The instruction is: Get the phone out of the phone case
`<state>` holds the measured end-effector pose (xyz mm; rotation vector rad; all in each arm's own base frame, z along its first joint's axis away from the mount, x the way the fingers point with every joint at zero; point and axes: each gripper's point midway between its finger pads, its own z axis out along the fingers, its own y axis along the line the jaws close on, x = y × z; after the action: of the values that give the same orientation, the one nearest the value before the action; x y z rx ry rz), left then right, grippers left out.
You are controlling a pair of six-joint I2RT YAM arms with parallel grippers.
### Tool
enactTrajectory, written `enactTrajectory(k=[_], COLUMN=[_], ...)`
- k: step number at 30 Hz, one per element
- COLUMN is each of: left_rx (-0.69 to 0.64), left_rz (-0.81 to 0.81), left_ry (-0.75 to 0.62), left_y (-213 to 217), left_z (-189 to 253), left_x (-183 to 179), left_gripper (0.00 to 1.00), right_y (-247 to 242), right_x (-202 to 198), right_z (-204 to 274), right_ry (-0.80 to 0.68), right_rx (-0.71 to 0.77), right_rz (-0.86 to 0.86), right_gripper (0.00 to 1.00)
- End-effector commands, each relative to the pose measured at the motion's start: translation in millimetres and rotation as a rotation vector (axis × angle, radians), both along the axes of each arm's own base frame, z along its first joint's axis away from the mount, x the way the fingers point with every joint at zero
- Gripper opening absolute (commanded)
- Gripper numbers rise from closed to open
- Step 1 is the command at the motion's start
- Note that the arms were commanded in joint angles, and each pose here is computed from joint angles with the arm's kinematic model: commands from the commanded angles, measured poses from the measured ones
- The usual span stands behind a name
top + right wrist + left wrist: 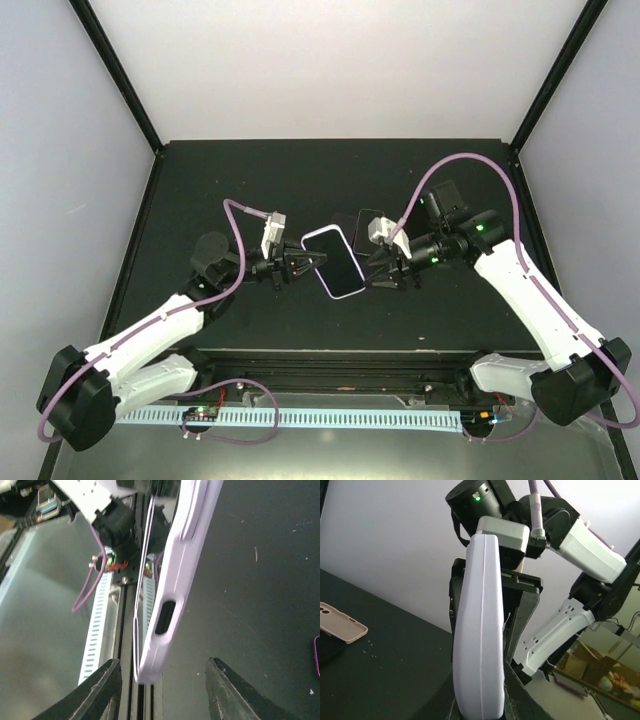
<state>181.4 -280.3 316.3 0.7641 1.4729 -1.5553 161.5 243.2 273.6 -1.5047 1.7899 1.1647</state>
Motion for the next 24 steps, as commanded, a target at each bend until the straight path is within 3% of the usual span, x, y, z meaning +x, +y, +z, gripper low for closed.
enactTrajectory(k=[1,6,24], left_rx=[-0.042,-0.033,-0.061], left_rz=[-0.041,-0.086,-0.183], left_ry=[-0.149,-0.143,-0.101], left_y=[6.2,2.4,-3.4], left_z=[33.4,29.9,36.5], left_x=[-19.5,-22.5,-33.4], left_gripper=[0.02,0.02,0.02], right_y=[-12.6,-7.4,-2.1], right_x=[-21.5,-32.3,-41.1], right_z=[-11.7,-22.5,-12.9], right_ry=[-0.122,-0.151,-0.194], right_rx=[-0.103,-0.164,-0.152], right_rz=[0.137,0.183,0.245], right_gripper=[0.47,0.42,0.18])
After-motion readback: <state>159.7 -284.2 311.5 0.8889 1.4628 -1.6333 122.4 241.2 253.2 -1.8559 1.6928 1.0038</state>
